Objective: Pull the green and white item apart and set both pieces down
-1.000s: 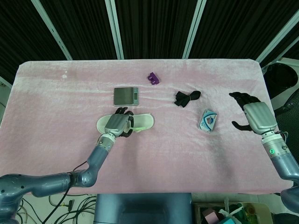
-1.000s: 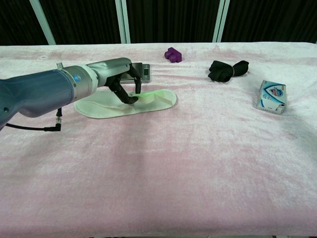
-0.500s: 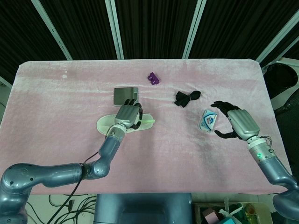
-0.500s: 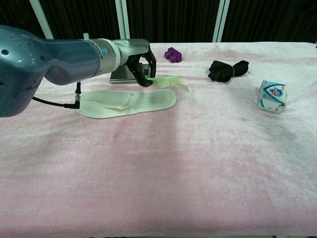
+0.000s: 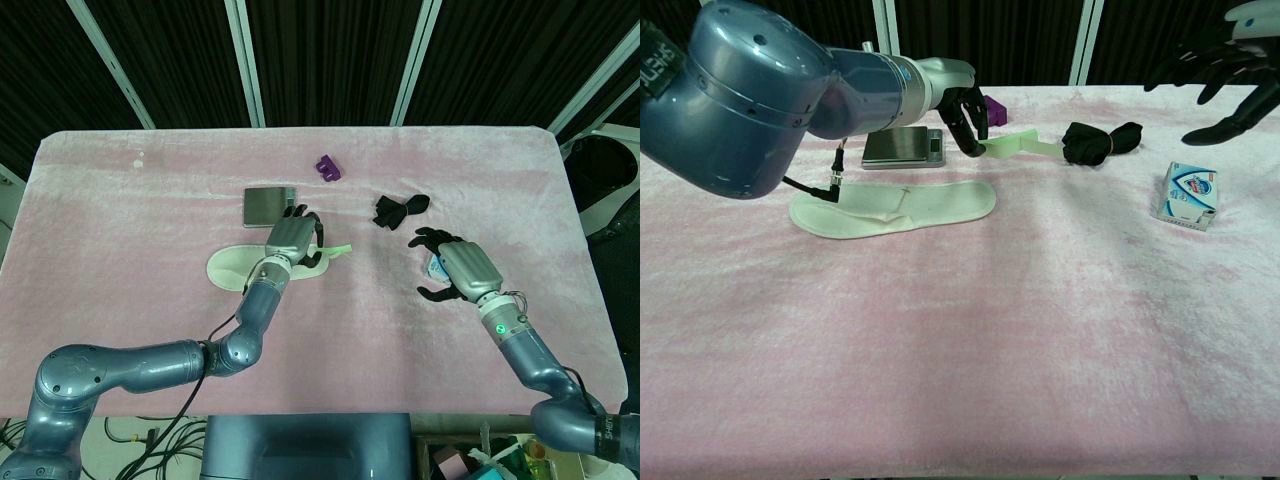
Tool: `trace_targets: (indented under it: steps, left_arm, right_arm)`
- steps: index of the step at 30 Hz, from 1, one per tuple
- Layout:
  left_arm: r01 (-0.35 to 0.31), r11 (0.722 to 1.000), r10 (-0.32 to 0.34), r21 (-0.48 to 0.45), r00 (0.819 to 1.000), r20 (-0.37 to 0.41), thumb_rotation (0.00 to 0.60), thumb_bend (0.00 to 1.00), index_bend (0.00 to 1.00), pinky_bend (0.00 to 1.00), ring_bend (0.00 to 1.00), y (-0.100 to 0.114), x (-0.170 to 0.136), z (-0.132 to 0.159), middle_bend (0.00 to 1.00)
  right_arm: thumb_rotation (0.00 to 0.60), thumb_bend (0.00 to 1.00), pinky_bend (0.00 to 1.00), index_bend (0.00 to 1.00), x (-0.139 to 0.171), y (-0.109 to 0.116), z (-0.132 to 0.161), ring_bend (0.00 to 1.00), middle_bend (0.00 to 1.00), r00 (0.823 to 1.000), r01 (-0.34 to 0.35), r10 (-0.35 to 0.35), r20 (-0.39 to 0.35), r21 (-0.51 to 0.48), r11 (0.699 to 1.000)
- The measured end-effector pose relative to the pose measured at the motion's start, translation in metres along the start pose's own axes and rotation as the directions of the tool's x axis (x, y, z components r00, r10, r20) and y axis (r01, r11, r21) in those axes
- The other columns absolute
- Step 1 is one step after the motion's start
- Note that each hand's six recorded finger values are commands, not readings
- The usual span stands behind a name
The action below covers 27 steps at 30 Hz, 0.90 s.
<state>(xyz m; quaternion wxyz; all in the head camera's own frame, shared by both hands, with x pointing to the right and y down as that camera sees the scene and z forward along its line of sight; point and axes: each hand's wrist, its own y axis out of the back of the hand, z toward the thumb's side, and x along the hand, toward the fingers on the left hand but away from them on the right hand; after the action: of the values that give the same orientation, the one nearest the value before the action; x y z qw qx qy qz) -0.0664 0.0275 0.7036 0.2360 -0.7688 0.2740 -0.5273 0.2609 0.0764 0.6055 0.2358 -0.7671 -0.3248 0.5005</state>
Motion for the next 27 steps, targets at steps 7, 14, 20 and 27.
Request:
trace_targets:
  steps: [7, 14, 20, 27]
  left_arm:
    - [-0.003, 0.999, 0.004, -0.047, 1.0, 0.011, 0.6, 0.49, 0.67, 0.0, 0.0, 0.006, 0.002, 0.005, 0.23]
    - [-0.001, 0.998, 0.001, -0.056, 1.0, 0.01, 0.6, 0.49, 0.67, 0.0, 0.0, 0.009, 0.001, 0.004, 0.23]
    - [-0.006, 0.998, 0.007, -0.064, 1.0, 0.015, 0.6, 0.49, 0.67, 0.0, 0.0, 0.012, 0.001, 0.005, 0.23]
    - [-0.001, 0.998, 0.002, -0.064, 1.0, 0.007, 0.6, 0.49, 0.67, 0.0, 0.0, 0.01, 0.001, 0.001, 0.23]
  right_arm:
    - [0.6, 0.23, 0.21, 0.31, -0.024, -0.019, 0.032, 0.12, 0.12, 1.0, -0.006, 0.005, -0.009, -0.097, 0.995]
    - [0.6, 0.24, 0.21, 0.34, -0.042, -0.026, 0.053, 0.13, 0.12, 1.0, 0.026, -0.025, 0.008, -0.166, 0.986]
    - [0.6, 0.24, 0.21, 0.35, -0.046, -0.03, 0.056, 0.13, 0.12, 0.997, 0.053, -0.041, 0.064, -0.198, 0.979]
    - [0.6, 0.24, 0.21, 0.41, -0.044, -0.036, 0.062, 0.13, 0.13, 0.991, 0.088, -0.064, 0.122, -0.205, 0.975]
